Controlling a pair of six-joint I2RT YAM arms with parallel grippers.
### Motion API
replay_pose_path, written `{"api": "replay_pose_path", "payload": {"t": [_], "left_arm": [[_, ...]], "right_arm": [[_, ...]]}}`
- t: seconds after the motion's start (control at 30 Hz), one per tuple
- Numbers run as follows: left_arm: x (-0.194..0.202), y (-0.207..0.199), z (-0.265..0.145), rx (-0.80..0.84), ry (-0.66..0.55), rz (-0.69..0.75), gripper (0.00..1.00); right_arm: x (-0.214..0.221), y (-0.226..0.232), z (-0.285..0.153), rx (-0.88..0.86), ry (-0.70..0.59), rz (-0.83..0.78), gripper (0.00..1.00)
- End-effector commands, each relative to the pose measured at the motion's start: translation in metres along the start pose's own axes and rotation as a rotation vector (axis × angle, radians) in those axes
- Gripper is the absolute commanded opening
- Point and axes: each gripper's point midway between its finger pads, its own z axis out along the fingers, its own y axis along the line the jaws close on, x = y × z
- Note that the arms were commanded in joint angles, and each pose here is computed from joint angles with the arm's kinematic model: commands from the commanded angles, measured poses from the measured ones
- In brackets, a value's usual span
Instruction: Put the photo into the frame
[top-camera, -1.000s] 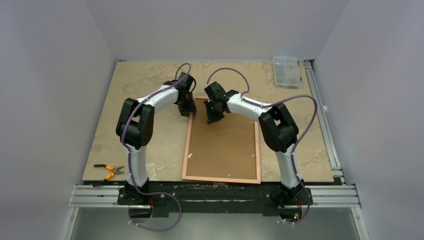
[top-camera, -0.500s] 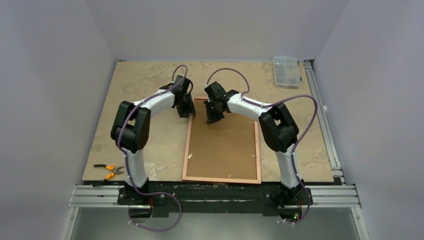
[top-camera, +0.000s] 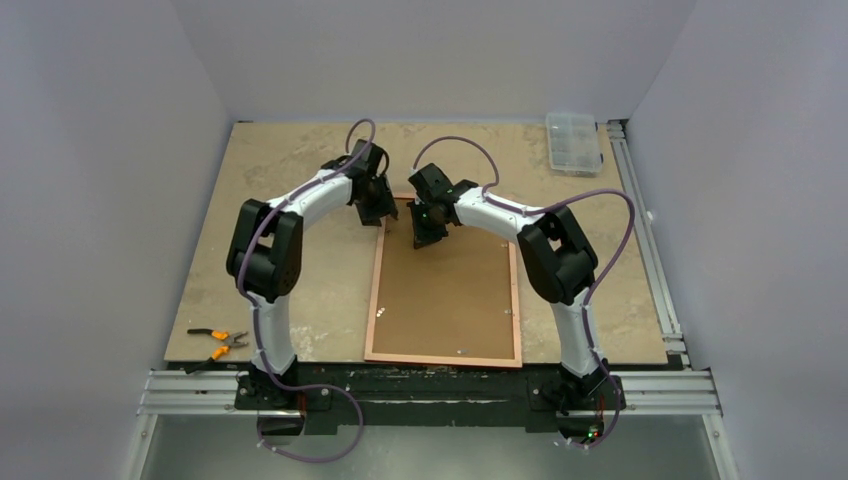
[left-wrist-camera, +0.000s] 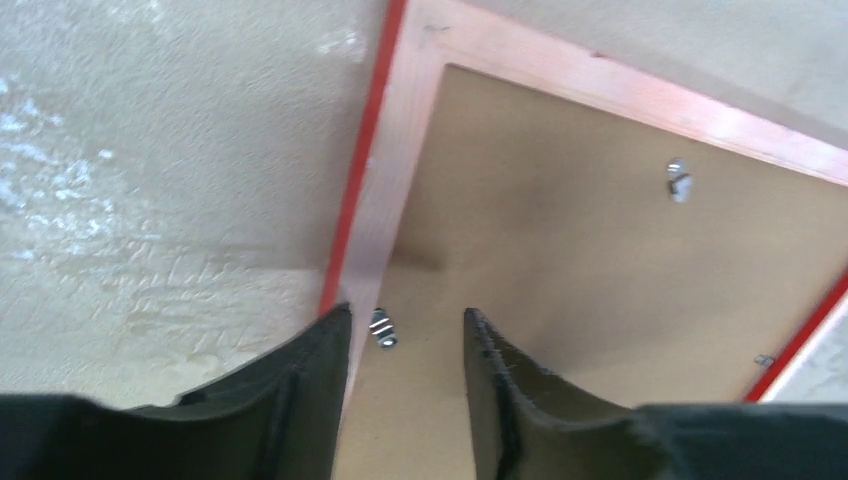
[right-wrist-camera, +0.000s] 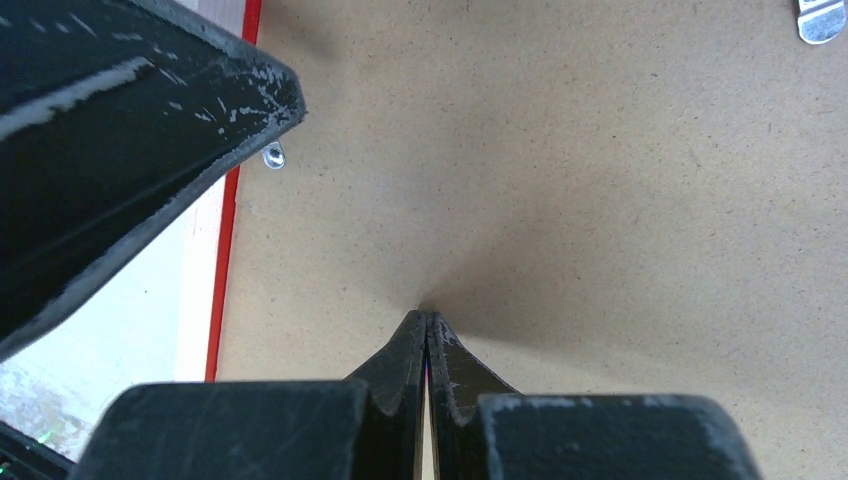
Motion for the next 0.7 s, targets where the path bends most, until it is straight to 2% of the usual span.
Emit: {"api": "replay_pose_path", "payload": {"t": [0.0,0.07,0.4,0.47,0.67], "left_arm": [[0.009,0.018,0.005,-0.100,0.036,0.002,0.38],[0.014,0.020,0.006,-0.123,0.054,0.022,0.33],[0.035,0.039,0.010,-0.322,0.160,0.135,0.28],[0.039,0.046,0.008,-0.359,0.167,0.140,0.31],[0.041,0.049,0.001,-0.351,0.145,0.140,0.48]], "right_arm": [[0.036,-0.017,0.016,0.068,0.108,-0.015,0.00],[0.036,-0.019,0.017,0.081,0.109,-0.014,0.00],[0.034,-0.019,0.014,0.083,0.105,-0.021,0.00],[0.034,-0.019,0.013,0.083,0.105,-0.023,0.00],[0.036,-0.019,0.014,0.081,0.111,-0.023,0.00]]}}
